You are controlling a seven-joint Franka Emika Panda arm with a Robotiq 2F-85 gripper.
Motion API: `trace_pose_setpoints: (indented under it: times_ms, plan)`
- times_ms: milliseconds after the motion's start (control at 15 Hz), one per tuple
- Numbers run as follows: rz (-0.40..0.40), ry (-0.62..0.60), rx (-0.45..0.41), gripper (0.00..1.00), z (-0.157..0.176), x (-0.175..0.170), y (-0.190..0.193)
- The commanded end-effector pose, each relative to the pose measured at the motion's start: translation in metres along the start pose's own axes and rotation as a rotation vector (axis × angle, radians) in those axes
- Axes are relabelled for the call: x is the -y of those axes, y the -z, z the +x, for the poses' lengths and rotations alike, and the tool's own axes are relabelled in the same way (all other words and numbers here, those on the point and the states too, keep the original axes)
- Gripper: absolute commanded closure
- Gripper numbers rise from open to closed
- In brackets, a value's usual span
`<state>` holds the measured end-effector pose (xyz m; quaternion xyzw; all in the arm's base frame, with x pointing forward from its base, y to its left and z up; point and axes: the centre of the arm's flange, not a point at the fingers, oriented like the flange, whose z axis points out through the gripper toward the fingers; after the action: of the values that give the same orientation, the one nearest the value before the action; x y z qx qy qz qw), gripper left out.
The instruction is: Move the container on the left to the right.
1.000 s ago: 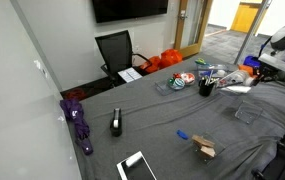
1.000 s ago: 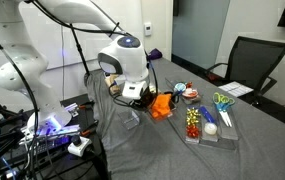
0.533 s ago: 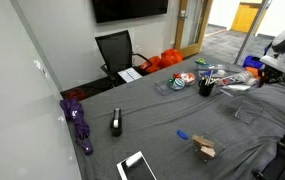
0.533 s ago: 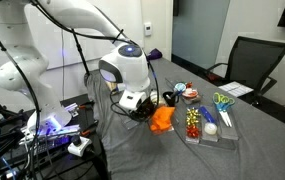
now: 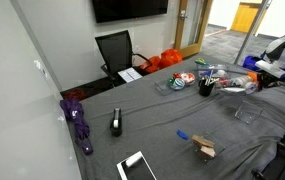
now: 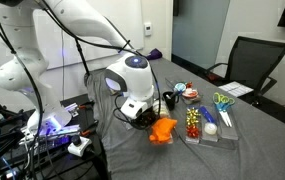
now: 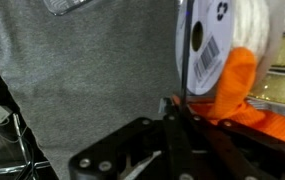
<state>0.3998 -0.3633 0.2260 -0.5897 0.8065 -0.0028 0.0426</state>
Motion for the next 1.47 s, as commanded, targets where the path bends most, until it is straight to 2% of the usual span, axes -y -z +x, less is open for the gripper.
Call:
trace_pose_setpoints:
  times_ms: [0, 400, 1000, 1400]
  plan:
    - [0.04, -0.017, -0.007, 0.99, 0.026, -0.002, 0.002]
    - [0.06, -0.067, 0.005, 0.99, 0.06, -0.014, -0.006]
    - [0.047, -0.127, -0.044, 0.99, 0.061, -0.018, -0.047]
    - [0.081, -0.129, 0.012, 0.99, 0.069, -0.022, -0.051]
